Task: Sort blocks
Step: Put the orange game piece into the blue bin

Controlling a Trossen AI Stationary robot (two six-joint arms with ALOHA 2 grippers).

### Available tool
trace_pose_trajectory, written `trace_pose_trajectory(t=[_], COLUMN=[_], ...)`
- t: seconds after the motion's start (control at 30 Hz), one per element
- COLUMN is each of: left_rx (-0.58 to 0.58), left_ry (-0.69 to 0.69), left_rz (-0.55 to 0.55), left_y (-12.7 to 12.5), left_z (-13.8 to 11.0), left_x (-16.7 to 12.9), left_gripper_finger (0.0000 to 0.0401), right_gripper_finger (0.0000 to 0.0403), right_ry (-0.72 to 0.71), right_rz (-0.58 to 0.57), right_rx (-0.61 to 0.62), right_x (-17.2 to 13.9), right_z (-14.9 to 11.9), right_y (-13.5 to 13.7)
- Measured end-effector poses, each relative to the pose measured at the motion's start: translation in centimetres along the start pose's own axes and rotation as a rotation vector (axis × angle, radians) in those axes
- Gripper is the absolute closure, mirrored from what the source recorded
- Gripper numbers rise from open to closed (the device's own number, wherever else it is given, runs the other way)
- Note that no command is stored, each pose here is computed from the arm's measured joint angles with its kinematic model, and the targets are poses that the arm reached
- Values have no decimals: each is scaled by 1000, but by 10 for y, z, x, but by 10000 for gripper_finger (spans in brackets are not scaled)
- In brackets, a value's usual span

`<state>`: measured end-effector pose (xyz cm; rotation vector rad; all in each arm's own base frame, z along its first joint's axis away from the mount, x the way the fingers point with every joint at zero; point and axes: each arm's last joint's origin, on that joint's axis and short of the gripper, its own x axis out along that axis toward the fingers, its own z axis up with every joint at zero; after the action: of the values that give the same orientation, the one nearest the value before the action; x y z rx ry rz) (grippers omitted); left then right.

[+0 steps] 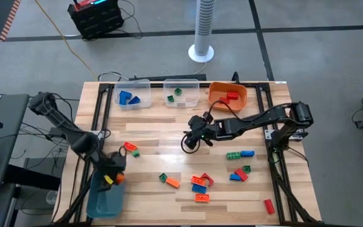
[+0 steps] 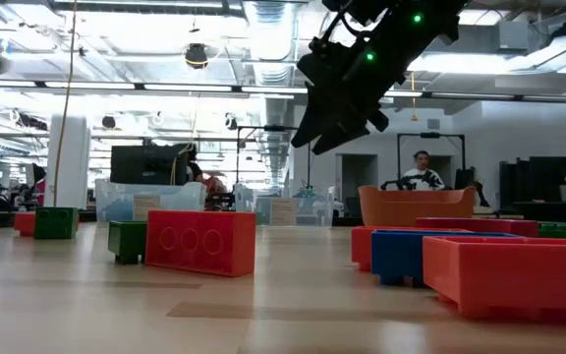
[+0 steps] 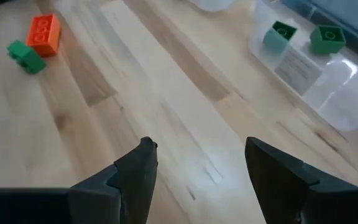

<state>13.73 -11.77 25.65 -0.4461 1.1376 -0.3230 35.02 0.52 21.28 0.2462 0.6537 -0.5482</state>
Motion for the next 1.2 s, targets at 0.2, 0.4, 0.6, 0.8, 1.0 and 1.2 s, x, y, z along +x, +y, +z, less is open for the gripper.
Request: trace_pose_trajectory(t=[0.2, 0.4, 0.6, 0.8, 1.0, 1.2], left_rx=[-207, -335, -288, -284, -108, 20], left_ry=[285, 510, 565, 623, 354, 241], left_rz=[69, 269, 267, 109, 61, 434], left_y=[-9, -1, 1, -6, -13, 16], left_z=[-33, -52, -50, -34, 7, 23], left_x=[24, 49, 59, 46, 10, -10], left_gripper_finger=[308, 295, 229, 193, 199, 211], right_gripper_finger=[147, 147, 147, 148, 148, 148], right_ry=[9, -19, -25, -43, -56, -55], right_rz=[-6, 10, 17, 28, 34, 36], right_rx=[4, 19, 20, 18, 18, 19], right_x=[0, 0, -1, -1, -1, -2], right_z=[-1, 1, 1, 3, 4, 4], right_y=[-1, 2, 3, 5, 5, 6])
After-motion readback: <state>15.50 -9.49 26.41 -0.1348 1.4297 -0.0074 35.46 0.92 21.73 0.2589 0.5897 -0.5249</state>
